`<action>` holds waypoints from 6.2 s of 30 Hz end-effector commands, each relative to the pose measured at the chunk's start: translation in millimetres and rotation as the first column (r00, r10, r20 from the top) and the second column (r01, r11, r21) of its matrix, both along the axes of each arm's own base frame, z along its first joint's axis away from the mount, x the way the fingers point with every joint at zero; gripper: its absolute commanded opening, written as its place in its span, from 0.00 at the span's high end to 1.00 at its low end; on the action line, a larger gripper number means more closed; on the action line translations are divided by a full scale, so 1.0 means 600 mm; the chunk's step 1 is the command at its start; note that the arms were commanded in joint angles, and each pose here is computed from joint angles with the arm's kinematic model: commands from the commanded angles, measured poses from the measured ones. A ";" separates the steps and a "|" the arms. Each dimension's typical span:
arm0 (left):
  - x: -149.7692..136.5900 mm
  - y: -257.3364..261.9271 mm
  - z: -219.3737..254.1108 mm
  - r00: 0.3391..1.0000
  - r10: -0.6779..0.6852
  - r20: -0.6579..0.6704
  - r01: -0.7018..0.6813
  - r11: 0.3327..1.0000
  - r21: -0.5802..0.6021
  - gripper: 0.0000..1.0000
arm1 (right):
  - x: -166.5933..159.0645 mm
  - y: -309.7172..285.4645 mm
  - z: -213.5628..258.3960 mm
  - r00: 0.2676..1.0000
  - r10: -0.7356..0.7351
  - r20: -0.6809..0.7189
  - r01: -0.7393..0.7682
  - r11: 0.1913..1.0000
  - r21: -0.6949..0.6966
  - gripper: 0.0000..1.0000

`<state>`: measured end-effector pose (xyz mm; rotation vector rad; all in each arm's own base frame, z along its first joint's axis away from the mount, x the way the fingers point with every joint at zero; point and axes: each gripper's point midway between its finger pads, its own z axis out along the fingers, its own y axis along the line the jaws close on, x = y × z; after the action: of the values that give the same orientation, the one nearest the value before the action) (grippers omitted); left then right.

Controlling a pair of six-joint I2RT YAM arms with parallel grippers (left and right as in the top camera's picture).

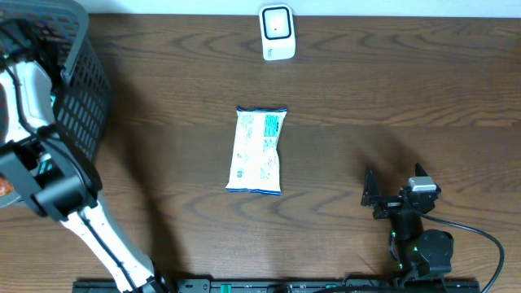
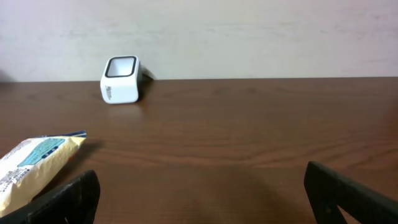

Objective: Scan the item barcode

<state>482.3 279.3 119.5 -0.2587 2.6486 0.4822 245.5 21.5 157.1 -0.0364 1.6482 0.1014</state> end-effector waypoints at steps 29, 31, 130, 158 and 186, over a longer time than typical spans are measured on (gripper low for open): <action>-0.105 -0.058 0.313 0.905 0.222 0.363 -0.182 0.973 -0.144 0.02 | -0.001 0.004 -0.002 1.000 0.011 0.001 -0.010 1.000 -0.007 0.01; -0.096 -0.036 0.288 0.906 0.241 0.348 -0.201 0.968 -0.149 0.02 | -0.001 0.004 -0.001 1.000 0.011 0.001 -0.010 1.000 -0.007 0.01; -0.091 0.030 -0.105 0.952 0.248 -0.182 -0.268 0.959 -0.095 0.92 | -0.001 0.004 -0.002 1.000 0.011 0.001 -0.010 1.000 -0.007 0.01; -0.257 -0.241 0.647 0.527 0.270 0.806 -0.037 0.955 -0.295 0.92 | -0.001 0.004 -0.002 1.000 0.011 0.001 -0.010 1.000 -0.007 0.01; -0.182 -0.883 0.246 0.898 -0.417 0.142 0.389 0.601 -0.698 0.93 | -0.001 0.004 -0.002 1.000 0.011 0.001 -0.010 1.000 -0.007 0.01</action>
<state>364.7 -234.8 299.5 0.2474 2.5761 -0.7627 245.4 21.5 157.1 -0.0364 1.6482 0.1014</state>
